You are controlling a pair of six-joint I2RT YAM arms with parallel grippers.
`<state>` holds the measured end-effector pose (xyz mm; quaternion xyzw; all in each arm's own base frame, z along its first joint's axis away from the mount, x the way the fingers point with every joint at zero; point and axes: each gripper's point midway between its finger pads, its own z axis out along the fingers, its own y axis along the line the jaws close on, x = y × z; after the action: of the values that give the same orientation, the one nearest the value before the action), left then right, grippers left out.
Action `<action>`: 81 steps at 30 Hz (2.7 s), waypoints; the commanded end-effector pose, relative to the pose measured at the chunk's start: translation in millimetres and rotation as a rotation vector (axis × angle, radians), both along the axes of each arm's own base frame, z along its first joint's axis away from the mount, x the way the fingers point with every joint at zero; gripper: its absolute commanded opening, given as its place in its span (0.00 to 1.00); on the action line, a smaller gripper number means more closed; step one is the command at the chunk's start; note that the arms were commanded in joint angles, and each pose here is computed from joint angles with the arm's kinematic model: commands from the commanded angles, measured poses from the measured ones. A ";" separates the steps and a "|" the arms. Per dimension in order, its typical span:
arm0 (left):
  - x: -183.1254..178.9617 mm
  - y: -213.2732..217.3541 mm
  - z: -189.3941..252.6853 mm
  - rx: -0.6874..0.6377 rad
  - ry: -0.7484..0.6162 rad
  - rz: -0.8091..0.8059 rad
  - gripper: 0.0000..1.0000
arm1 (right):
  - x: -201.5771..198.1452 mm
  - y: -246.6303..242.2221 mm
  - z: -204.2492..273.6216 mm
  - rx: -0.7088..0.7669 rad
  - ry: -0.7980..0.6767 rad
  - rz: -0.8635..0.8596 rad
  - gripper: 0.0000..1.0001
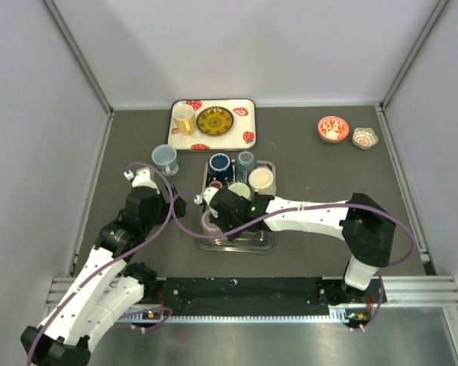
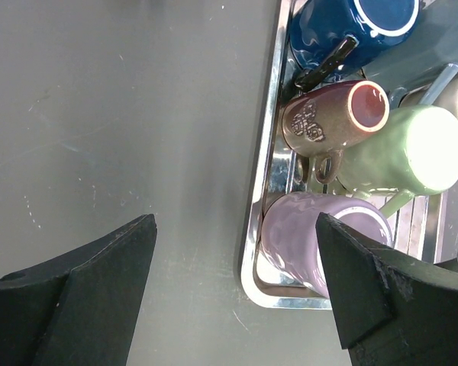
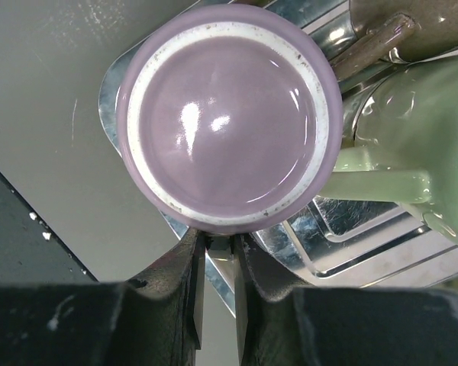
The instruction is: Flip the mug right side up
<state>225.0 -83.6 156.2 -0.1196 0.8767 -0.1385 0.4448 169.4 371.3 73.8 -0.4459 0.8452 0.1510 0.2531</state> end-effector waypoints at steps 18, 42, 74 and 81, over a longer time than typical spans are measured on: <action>15.0 0.6 60.0 -0.049 -0.152 0.036 0.89 | -29.2 -15.8 114.5 0.282 -0.067 -0.034 0.00; -50.9 -116.9 177.4 -0.858 -0.488 -0.611 0.99 | 3.8 -101.1 310.2 1.507 0.110 -0.233 0.00; -36.4 -183.1 195.9 -0.932 -0.470 -0.847 0.79 | 26.4 -73.5 319.3 1.617 0.191 -0.173 0.00; -33.2 -184.6 222.2 -1.003 -0.534 -0.849 0.62 | 27.0 -72.5 309.9 1.604 0.200 -0.179 0.00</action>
<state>198.0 -271.8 317.6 0.0569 0.6216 -0.6746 0.3941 207.3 307.5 327.5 -0.0095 0.6074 0.6941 0.3863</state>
